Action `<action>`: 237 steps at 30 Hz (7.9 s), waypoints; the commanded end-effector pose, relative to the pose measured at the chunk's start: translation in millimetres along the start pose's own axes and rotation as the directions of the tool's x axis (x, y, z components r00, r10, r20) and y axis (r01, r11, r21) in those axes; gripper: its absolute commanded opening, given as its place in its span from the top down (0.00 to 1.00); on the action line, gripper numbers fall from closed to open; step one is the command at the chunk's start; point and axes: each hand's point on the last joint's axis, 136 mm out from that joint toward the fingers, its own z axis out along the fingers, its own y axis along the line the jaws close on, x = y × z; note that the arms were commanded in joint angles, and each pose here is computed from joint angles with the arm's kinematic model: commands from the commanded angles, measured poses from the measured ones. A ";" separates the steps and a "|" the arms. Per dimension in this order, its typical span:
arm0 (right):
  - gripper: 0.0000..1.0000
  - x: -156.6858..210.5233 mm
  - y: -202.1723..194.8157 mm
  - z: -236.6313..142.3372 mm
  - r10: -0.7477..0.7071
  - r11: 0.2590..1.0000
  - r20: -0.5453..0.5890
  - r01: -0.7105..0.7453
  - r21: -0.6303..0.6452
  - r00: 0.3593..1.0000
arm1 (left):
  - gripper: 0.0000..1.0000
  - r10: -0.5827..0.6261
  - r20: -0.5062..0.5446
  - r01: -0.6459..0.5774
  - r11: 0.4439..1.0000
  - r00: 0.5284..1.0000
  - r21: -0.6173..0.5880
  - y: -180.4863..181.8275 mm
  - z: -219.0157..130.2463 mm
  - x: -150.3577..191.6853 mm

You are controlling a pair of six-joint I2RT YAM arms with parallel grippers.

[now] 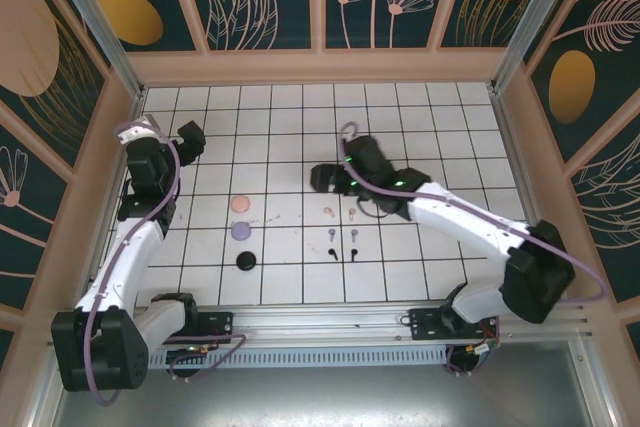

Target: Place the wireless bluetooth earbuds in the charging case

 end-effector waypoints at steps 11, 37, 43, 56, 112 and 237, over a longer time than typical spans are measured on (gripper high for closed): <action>0.12 120.0 107.2 89.9 -0.230 0.944 -0.316 0.290 0.158 0.920 | 0.01 -0.036 -0.005 0.034 0.984 0.999 -0.178 31.4 17.8 -6.1; 0.18 193.7 140.8 121.7 -0.219 0.930 -0.458 0.327 0.170 0.862 | 0.01 -0.058 0.051 0.069 0.970 0.997 -0.234 53.9 36.2 -35.1; 0.20 195.6 138.6 129.8 -0.213 0.925 -0.459 0.330 0.190 0.863 | 0.01 -0.060 0.059 0.072 0.972 0.996 -0.222 51.1 35.7 -38.4; 0.31 203.0 131.7 137.0 -0.212 0.912 -0.472 0.347 0.219 0.856 | 0.01 -0.061 0.075 0.076 0.974 0.995 -0.212 49.5 33.1 -41.7; 0.57 103.8 108.9 72.2 -0.196 0.915 -0.252 0.270 0.300 0.948 | 0.01 -0.195 -0.021 0.196 0.977 0.981 0.089 -6.1 35.2 -35.7; 0.57 -112.6 6.1 36.9 0.624 0.778 0.034 -0.616 -0.119 0.781 | 0.62 -0.051 -0.361 0.339 0.485 0.931 0.806 -257.4 -11.5 212.7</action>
